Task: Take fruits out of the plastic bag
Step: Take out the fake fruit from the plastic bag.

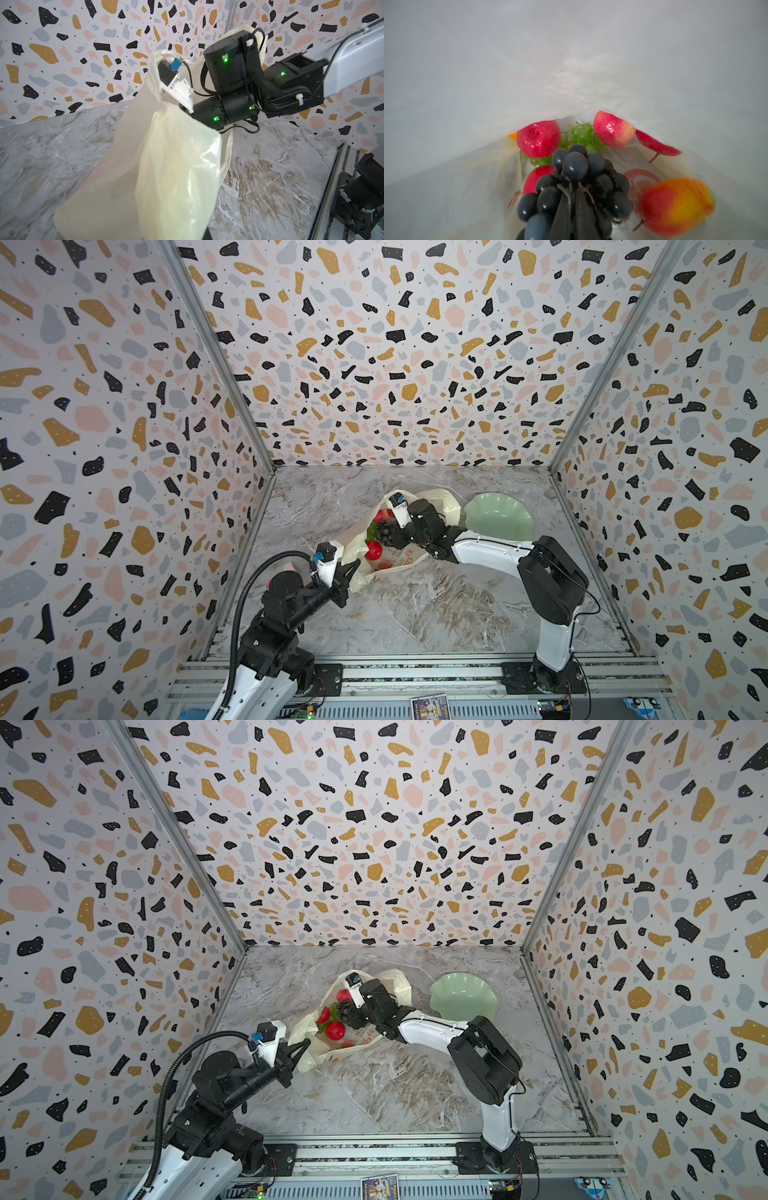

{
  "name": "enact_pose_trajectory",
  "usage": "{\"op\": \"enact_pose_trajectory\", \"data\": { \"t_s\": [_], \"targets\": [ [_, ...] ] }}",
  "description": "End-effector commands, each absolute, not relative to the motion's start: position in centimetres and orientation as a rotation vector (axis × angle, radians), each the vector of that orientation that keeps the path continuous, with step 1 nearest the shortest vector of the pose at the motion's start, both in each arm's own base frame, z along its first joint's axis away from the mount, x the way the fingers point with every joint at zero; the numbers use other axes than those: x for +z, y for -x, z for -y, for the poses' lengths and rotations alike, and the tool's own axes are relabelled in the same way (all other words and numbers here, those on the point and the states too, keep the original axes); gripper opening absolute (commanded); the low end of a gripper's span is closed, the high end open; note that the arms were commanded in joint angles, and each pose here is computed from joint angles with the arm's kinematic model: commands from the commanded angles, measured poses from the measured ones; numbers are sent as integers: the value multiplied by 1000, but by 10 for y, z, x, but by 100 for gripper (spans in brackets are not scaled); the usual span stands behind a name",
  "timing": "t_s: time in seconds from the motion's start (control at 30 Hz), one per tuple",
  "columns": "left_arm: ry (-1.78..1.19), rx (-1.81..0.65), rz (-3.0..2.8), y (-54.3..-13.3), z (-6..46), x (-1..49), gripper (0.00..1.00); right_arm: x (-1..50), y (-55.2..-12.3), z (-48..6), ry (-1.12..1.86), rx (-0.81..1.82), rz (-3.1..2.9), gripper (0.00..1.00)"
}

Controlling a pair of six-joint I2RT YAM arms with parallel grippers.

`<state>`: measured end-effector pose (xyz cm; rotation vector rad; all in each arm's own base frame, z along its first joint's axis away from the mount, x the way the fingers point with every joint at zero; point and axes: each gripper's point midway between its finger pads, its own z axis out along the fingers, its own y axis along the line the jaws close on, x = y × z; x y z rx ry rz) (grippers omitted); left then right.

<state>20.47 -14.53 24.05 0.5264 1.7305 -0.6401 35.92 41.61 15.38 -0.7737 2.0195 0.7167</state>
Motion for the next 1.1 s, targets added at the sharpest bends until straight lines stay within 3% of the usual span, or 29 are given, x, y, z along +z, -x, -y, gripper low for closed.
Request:
{"op": "enact_pose_trajectory", "data": {
  "t_s": [0.0,0.5,1.07],
  "targets": [
    [-512,-629,-1705,-207,144,247,0,202,-354,-424,771,786,-1936,0],
    [-449,-584,-1660,-218,137,259,0,293,-316,-433,822,927,-1769,0],
    [-409,-619,-1599,-235,144,263,0,398,-266,-402,901,988,-1617,0]
  ]
}}
